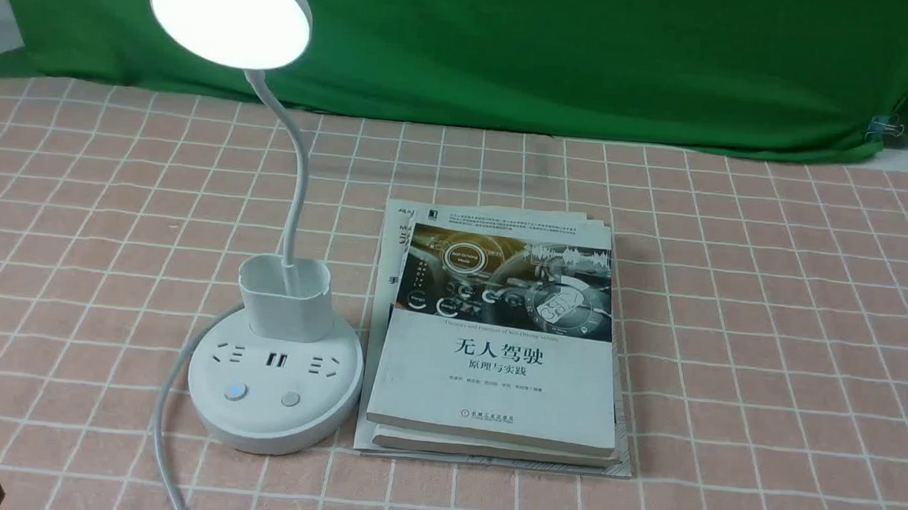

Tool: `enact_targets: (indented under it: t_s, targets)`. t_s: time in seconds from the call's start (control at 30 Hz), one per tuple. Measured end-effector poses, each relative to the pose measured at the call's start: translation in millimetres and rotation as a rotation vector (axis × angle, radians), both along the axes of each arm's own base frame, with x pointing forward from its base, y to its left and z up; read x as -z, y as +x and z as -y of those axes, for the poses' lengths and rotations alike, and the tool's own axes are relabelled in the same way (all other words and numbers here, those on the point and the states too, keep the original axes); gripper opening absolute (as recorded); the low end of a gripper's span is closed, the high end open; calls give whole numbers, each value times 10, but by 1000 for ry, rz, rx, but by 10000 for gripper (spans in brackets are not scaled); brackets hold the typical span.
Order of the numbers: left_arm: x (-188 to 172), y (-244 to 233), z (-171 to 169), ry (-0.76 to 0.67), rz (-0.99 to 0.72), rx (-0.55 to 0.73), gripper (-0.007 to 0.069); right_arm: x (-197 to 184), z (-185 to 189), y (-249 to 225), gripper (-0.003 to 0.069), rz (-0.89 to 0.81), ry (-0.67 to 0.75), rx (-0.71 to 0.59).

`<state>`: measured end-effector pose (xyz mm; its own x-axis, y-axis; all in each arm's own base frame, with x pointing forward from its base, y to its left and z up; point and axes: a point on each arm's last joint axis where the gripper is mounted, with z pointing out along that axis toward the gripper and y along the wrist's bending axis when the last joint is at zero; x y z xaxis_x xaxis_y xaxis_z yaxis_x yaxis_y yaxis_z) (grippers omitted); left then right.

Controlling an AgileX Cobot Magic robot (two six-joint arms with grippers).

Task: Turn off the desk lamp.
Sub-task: Use the left arm to press the button switch on the lamp holder

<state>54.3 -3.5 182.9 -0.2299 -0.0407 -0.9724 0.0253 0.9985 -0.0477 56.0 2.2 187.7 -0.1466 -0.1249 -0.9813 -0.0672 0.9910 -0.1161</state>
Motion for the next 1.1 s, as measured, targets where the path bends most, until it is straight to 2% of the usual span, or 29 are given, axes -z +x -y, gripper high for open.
enact_targets:
  t_s: [0.7, 0.8, 0.87, 0.97, 1.03, 1.1]
  targets:
    - [-1, 0, 0, 0, 1, 0, 6, 0, 0, 0, 240, 0, 0, 0]
    - [-63, 13, -10, 2, 70, -11, 6, 0, 0, 0, 240, 0, 0, 0]
    - [-137, 22, -9, -130, 148, -30, 6, 0, 0, 0, 240, 0, 0, 0]
    - [-246, 24, -25, -448, 258, -70, 6, 0, 0, 0, 240, 0, 0, 0]
    - [-292, 21, -44, -564, 308, -86, 6, 0, 0, 0, 240, 0, 0, 0]
    - [-324, 17, -60, -603, 346, -95, 6, 0, 0, 0, 240, 0, 0, 0]
